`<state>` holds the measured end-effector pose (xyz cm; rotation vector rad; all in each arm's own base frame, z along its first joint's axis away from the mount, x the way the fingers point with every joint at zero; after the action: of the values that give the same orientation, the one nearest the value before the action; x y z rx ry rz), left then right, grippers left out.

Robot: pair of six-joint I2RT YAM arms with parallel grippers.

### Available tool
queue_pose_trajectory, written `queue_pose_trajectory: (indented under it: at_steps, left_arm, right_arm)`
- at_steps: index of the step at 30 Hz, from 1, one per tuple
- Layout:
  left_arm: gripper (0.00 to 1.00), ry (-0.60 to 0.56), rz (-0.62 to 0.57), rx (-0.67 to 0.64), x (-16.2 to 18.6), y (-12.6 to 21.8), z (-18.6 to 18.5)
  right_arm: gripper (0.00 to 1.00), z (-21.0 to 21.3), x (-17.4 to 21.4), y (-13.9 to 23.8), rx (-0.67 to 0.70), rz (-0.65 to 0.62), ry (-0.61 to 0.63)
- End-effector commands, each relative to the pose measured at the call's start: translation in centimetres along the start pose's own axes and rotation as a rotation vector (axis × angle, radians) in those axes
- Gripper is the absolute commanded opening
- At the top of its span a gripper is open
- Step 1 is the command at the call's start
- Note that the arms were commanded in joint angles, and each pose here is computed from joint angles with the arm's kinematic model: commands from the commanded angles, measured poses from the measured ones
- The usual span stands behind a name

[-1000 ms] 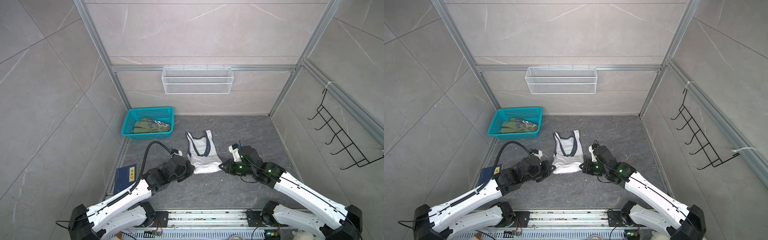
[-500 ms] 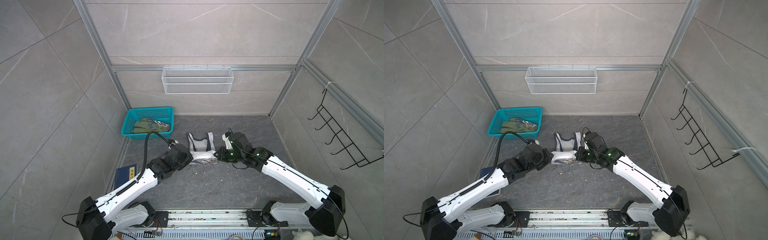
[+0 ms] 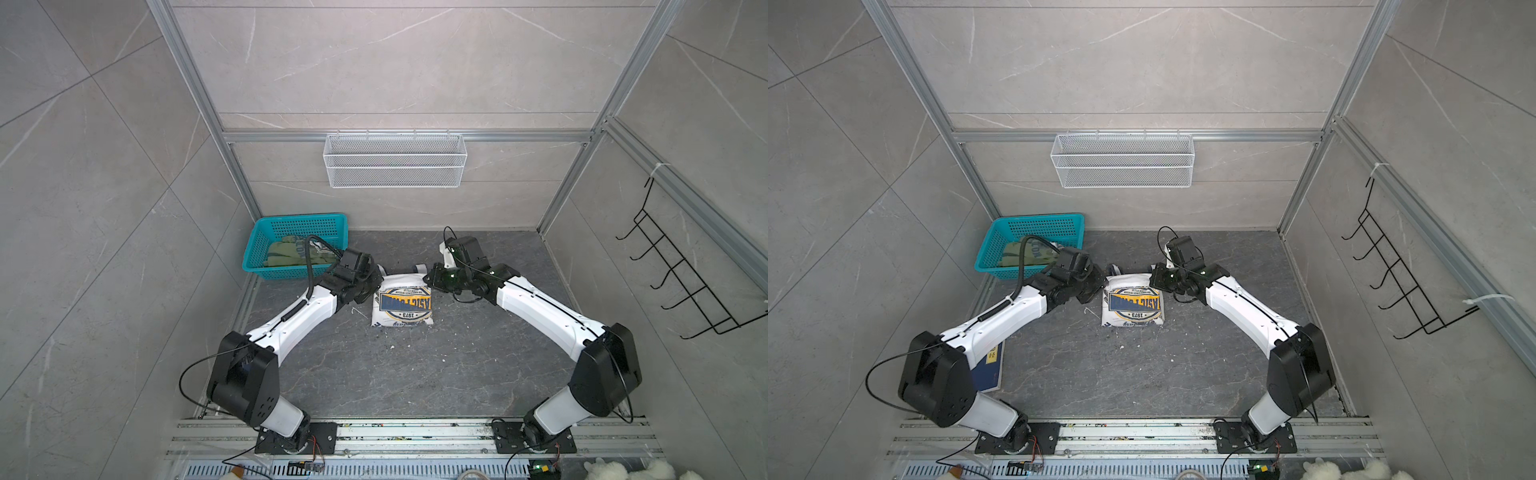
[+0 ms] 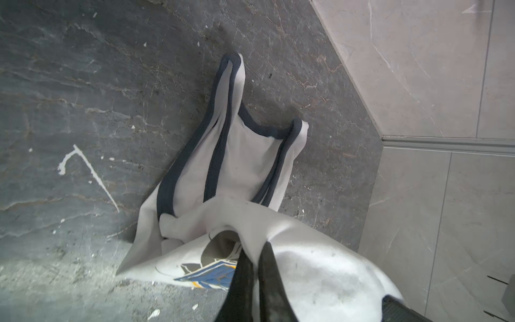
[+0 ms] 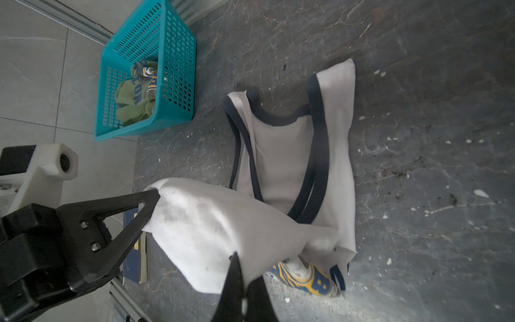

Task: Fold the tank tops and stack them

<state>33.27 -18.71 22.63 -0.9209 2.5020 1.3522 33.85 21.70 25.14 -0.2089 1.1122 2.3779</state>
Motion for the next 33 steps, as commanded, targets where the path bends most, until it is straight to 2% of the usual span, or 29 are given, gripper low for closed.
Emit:
queue_pose_trajectory:
  at_steps: [1, 8, 15, 27, 33]
  left_arm:
    - [0.04, -0.023, -0.008, 0.055, -1.5, -1.4, -0.6]
    - [0.04, -0.038, -0.002, 0.020, -3.3, -5.0, -1.3]
    - [0.06, -0.026, 0.016, -0.034, -4.3, -8.0, -0.4]
    - [0.08, -0.047, 0.022, -0.045, -5.8, -11.0, -0.4]
    - [0.13, -0.040, 0.047, -0.046, -5.9, -12.6, -0.1]
  right_arm:
    - [0.00, -0.1, -1.9, -1.2, 0.006, -0.046, 0.041]
    - [0.00, -1.2, -3.8, -4.1, 0.015, -0.044, 0.023]
    - [0.00, -1.6, -5.3, -6.5, 0.026, -0.050, 0.035]
    - [0.00, -2.4, -7.0, -9.8, 0.069, -0.051, 0.045]
    - [0.01, -3.0, -7.5, -11.0, 0.093, -0.044, 0.042]
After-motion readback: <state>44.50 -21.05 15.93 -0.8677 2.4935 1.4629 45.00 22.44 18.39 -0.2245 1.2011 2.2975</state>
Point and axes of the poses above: each gripper's point midway between its finger pads, its own y axis back along the fingers, its own z axis along the line the jaws close on, x = y × z, the point moved 8 cm from there along y, back along the fingers, and after that the axes turned 12 degrees about -y, right-handed, at the moved point
